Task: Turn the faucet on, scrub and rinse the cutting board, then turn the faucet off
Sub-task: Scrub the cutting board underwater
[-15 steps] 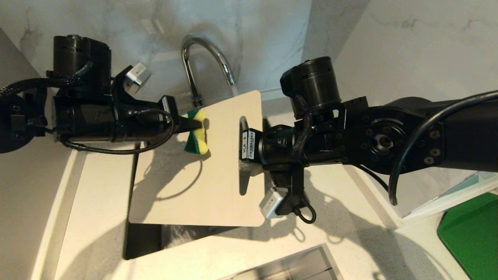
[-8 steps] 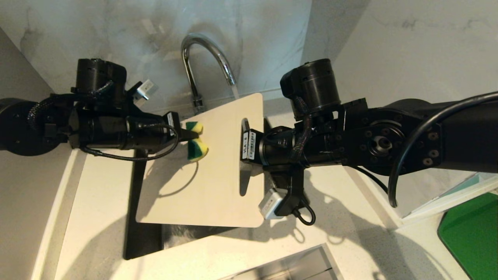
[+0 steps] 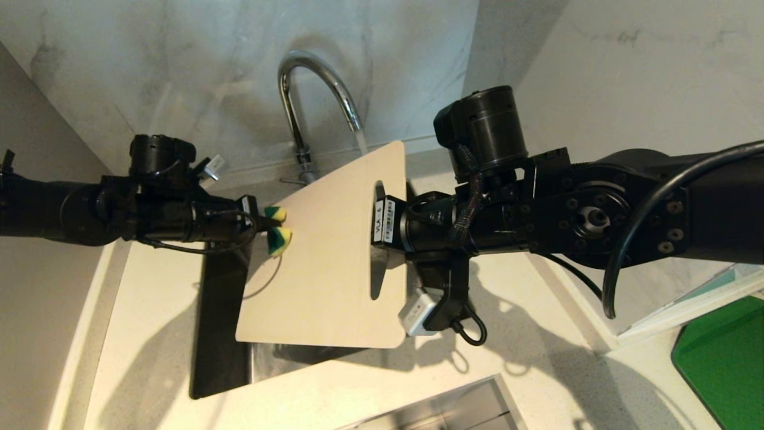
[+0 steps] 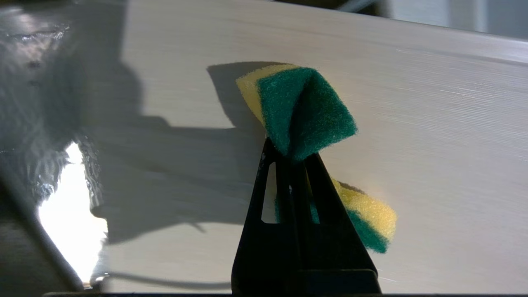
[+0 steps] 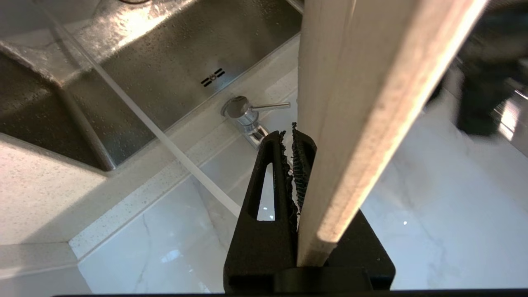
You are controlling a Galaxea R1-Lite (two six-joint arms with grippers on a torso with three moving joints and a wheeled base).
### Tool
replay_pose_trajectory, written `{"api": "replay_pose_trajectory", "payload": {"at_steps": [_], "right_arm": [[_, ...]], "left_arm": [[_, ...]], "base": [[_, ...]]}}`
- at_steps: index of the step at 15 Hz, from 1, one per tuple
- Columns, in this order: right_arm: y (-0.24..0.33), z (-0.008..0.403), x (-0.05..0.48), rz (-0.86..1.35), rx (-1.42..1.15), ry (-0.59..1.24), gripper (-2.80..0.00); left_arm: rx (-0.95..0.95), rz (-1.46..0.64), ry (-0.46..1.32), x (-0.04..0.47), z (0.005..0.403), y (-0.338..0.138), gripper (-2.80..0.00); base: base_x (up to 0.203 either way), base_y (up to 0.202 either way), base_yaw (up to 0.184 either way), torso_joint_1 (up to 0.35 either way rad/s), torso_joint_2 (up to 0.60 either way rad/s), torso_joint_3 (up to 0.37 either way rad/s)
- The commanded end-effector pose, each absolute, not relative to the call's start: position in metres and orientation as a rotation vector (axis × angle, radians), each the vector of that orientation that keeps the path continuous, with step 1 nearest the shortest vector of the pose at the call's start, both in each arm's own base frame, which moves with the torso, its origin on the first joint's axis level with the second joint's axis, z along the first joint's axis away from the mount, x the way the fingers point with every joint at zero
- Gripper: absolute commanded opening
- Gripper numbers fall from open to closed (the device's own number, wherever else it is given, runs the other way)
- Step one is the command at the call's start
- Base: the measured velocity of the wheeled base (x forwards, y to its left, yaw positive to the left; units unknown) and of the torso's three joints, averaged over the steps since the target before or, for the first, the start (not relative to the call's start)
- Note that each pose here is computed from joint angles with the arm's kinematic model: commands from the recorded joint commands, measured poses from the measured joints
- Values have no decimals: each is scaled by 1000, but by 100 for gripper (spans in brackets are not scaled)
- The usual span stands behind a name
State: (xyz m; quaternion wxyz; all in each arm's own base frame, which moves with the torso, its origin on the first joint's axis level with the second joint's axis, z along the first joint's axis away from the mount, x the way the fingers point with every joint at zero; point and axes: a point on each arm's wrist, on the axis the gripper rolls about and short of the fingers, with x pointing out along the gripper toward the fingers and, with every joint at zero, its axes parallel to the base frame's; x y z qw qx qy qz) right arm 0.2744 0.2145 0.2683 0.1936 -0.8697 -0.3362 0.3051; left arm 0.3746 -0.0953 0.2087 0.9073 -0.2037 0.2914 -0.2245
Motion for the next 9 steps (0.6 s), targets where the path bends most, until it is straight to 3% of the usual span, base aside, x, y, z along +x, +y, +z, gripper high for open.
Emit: {"api": "replay_pose_trajectory", "payload": {"at_steps": [1,9], "right_arm": [[214,270,274,848,-2450,-956,-280],[213,267,275,856,-2452,-948,-280]], "left_arm": [[-435,-431,621,393,187,-77,-280],[-489,-443,602,419,161,-36,-280]], "base": [[0,0,0,0,0,0],[0,0,0,0,0,0]]}}
